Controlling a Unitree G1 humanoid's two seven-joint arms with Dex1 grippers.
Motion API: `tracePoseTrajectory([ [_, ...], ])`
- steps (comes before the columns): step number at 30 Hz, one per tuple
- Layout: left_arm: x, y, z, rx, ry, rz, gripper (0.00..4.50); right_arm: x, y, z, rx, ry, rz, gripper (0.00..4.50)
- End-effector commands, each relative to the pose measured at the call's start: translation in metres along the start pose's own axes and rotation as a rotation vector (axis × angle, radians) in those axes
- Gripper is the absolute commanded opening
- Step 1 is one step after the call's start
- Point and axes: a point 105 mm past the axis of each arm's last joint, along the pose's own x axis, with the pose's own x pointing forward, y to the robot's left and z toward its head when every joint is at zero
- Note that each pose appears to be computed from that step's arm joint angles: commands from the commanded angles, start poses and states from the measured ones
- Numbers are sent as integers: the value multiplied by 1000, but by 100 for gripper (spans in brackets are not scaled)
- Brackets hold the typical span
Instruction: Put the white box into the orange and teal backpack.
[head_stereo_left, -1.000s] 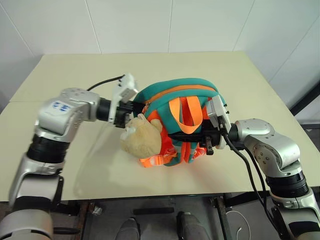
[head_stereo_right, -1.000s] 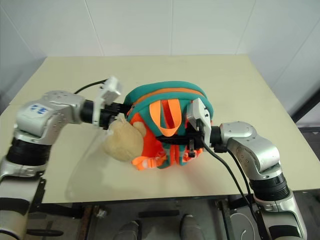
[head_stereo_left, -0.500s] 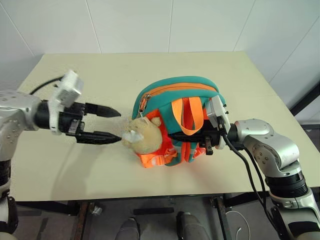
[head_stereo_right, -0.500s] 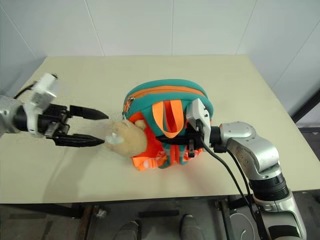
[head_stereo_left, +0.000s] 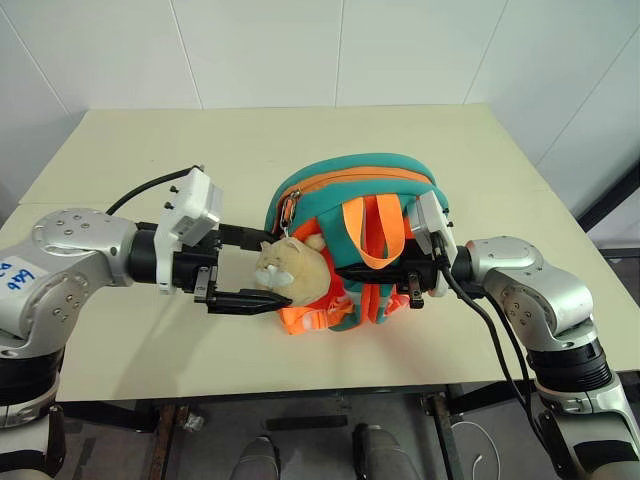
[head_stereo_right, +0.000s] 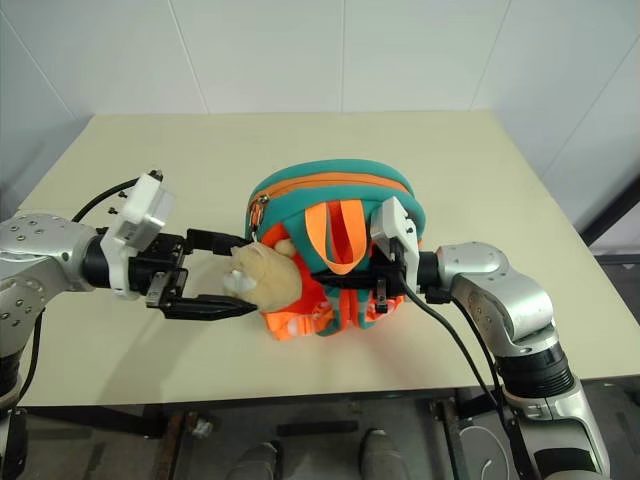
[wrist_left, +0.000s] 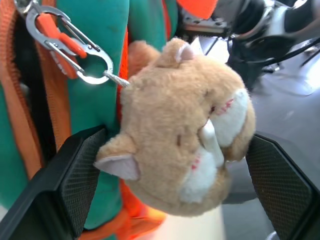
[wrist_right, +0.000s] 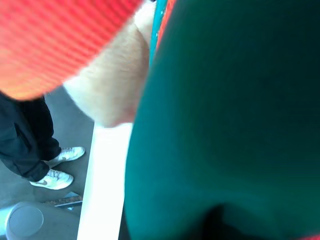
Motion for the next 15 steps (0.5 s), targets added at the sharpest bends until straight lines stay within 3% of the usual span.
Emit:
tracePoseTrajectory([
  [1, 5, -4, 15, 68, -31, -19, 334, 0, 3, 9, -38, -29, 3, 0],
  [11, -22, 6, 30, -16, -35, 26, 71, -3, 11, 13, -28, -98, -18, 0],
  [15, -32, 11, 35, -34, -54, 45, 46, -3, 13, 12, -17, -105, -24, 0],
])
